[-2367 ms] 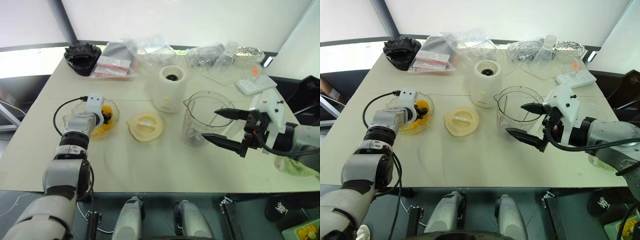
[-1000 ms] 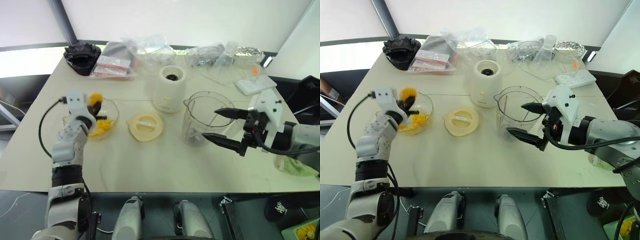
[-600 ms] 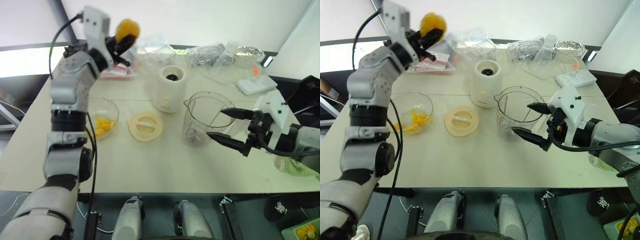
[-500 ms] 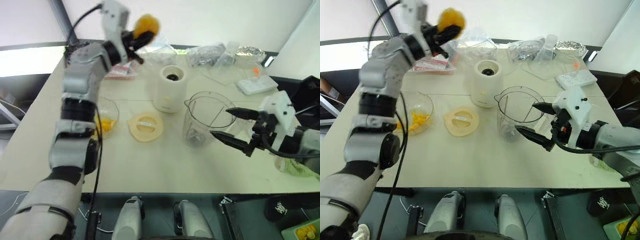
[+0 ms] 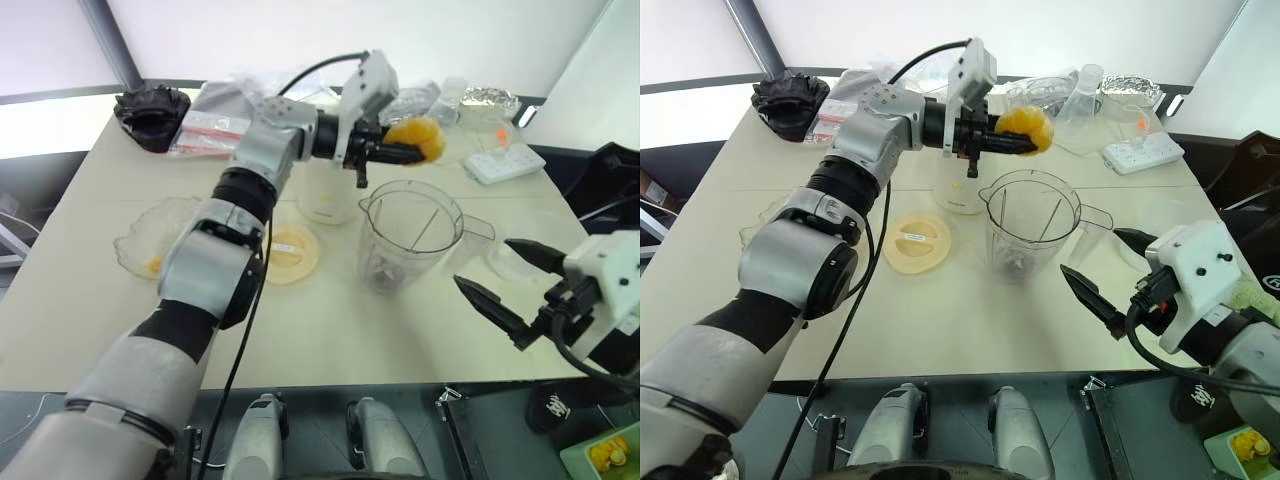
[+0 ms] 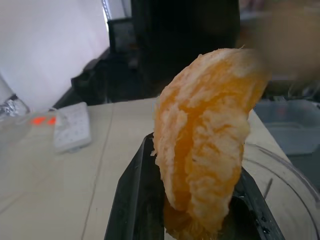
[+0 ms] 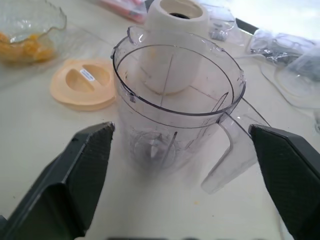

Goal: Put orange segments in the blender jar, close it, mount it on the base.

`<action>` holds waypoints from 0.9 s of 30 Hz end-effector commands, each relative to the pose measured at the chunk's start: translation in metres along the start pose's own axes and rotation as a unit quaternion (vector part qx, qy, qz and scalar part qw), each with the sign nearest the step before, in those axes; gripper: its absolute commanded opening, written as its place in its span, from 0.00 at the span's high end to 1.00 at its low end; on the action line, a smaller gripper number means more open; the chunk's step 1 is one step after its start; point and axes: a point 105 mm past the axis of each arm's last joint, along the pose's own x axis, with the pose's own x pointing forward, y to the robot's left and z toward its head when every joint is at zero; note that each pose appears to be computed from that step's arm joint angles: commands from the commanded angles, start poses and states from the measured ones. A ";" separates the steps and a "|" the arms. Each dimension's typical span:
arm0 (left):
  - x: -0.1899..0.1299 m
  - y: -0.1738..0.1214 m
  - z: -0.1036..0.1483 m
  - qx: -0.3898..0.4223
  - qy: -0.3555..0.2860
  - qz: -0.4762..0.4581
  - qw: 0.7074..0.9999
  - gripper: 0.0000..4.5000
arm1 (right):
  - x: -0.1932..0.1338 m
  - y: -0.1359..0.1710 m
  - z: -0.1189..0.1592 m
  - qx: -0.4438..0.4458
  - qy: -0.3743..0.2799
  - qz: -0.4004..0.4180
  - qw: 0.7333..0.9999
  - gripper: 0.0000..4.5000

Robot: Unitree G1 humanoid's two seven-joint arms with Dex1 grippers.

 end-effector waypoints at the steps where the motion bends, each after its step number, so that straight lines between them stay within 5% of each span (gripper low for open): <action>1: 0.008 -0.006 0.012 0.031 0.012 -0.035 0.999 0.80 | -0.006 0.000 0.011 -0.011 -0.026 -0.018 0.999 0.00; 8: 0.017 -0.021 0.001 0.033 0.038 -0.094 0.994 0.80 | -0.011 0.000 0.010 0.002 -0.024 -0.036 0.999 0.00; 12: 0.020 -0.021 0.001 0.036 0.042 -0.094 0.994 0.54 | -0.012 0.001 0.009 0.008 -0.026 -0.041 0.999 0.00; 17: 0.022 -0.020 0.003 0.037 0.037 -0.085 0.995 0.01 | -0.013 0.003 0.008 0.011 -0.025 -0.045 0.999 0.00; 27: 0.001 0.004 0.019 0.006 -0.021 -0.008 1.000 0.01 | -0.013 0.004 0.003 0.010 -0.015 -0.050 0.999 0.00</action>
